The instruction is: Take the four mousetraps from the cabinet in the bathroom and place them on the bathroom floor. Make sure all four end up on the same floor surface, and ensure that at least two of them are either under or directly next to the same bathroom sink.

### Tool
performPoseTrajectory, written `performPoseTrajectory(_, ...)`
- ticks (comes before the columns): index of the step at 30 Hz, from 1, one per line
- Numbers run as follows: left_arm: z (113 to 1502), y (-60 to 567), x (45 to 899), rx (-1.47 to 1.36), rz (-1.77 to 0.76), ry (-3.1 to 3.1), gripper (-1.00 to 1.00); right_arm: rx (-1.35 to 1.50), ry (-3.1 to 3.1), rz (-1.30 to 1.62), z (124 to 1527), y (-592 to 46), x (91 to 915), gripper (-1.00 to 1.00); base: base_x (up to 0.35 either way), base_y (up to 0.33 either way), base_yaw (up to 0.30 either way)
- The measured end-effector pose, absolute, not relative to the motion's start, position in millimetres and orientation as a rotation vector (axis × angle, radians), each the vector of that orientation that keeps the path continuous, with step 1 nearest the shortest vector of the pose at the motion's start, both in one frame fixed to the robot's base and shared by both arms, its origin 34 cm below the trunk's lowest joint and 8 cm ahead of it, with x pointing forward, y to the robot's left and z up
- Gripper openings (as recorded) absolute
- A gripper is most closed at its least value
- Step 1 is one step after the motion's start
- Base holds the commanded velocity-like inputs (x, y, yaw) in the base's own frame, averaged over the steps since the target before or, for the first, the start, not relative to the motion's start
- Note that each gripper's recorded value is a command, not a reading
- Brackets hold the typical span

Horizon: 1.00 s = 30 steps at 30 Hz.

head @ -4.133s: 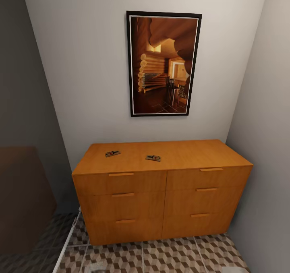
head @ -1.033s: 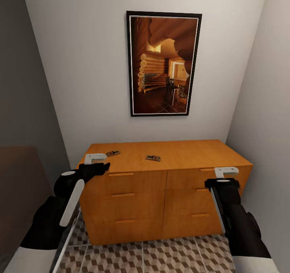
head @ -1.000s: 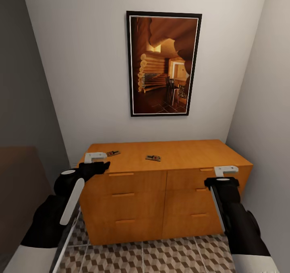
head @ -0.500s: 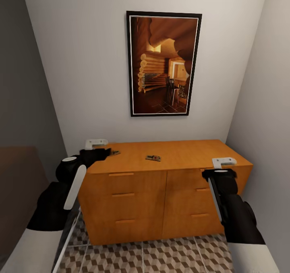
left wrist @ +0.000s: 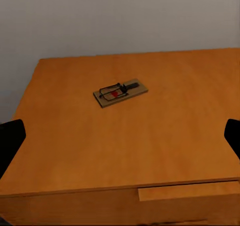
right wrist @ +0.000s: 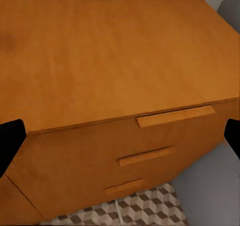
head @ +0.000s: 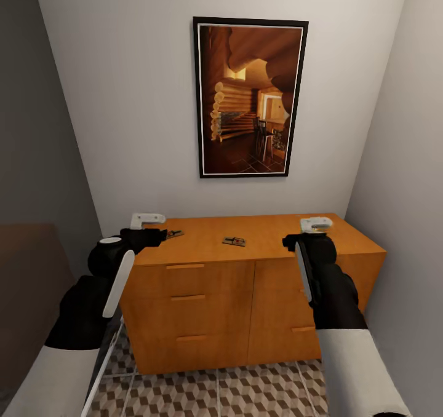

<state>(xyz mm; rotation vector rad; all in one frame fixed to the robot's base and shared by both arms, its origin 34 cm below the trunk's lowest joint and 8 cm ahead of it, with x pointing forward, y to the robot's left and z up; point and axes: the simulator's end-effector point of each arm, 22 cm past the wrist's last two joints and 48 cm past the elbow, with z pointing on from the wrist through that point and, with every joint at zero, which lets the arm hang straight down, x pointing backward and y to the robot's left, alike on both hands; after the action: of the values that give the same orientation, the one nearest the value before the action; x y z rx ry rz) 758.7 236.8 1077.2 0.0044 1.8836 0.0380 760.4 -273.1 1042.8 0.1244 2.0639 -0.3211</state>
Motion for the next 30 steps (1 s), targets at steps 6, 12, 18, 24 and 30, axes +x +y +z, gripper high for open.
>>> performPoseTrajectory(6, 1073.3, 237.3, 757.5, 0.007, 0.042, 1.902, 1.00, 0.061, 2.107, -0.263, 1054.6, -239.7, 791.7, 1.00, 0.000, 0.000, 0.000)
performPoseTrajectory(12, 1072.1, 235.8, 757.0, 0.009, 0.039, 1.907, 1.00, -0.018, 2.110, -0.164, 1081.3, -212.6, 815.8, 1.00, 0.000, 0.000, 0.000)
performPoseTrajectory(18, 1071.6, 235.3, 757.1, 0.010, 0.038, 1.909, 1.00, -0.086, 2.091, -0.051, 1105.9, -186.6, 826.4, 1.00, 0.000, 0.000, 0.000)
performPoseTrajectory(24, 1071.7, 235.5, 756.9, 0.009, 0.039, 1.909, 1.00, -0.109, 2.080, -0.022, 1116.2, -178.8, 829.1, 1.00, 0.066, 0.000, 0.000)
performPoseTrajectory(30, 1071.3, 235.6, 756.7, 0.009, 0.039, 1.910, 1.00, -0.116, 2.078, -0.017, 1118.6, -176.8, 829.4, 1.00, 0.247, 0.000, 0.000)
